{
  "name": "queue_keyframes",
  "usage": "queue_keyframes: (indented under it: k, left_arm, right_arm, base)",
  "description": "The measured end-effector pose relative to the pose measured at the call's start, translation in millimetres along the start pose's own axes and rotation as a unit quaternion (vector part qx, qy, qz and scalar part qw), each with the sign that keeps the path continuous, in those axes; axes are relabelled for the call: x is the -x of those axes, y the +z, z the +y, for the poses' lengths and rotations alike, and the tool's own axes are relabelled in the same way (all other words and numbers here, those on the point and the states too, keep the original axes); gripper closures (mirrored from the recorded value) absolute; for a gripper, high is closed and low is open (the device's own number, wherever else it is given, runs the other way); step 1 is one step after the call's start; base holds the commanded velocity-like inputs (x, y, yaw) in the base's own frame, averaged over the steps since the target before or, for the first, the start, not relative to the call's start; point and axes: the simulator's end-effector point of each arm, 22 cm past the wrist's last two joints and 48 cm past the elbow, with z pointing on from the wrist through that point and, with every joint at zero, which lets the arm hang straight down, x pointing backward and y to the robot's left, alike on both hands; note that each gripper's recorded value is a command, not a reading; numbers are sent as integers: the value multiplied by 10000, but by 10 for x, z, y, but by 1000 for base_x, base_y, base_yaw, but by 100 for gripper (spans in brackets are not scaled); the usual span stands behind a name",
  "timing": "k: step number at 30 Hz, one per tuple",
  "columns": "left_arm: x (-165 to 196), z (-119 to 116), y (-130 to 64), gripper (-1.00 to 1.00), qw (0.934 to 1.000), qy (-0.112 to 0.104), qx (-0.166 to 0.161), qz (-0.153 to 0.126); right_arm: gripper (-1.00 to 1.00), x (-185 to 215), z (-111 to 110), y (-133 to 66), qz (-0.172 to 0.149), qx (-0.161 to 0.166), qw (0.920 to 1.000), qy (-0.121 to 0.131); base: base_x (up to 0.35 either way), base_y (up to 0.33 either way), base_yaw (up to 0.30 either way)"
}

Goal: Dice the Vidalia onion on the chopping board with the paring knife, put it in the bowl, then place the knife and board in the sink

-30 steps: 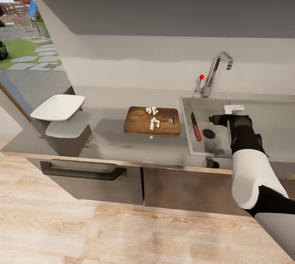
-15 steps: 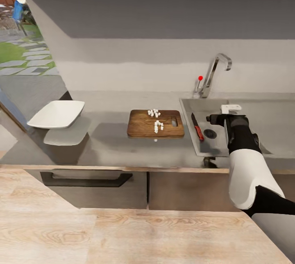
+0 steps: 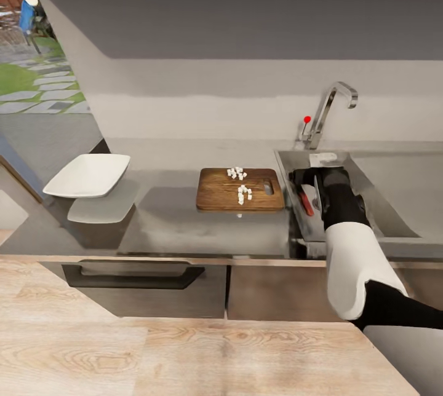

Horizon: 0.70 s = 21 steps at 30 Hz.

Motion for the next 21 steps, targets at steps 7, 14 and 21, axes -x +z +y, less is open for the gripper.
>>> queue_keyframes:
  k: [7,14,21]
  left_arm:
    - [-5,1,0,-100,10000,-3,2,8]
    - [-7,2,0,-100,10000,-3,2,12]
    - [-8,2,0,-100,10000,-2,2,12]
  right_arm:
    - [-100,148,158,-102,-81,59,9999,30]
    - [-100,235,167,-151,-171,50,9998,58]
    - [-100,258,476,-179,-179,270,9994,81]
  base:
    - [0,0,0]
    - [0,0,0]
    - [0,0,0]
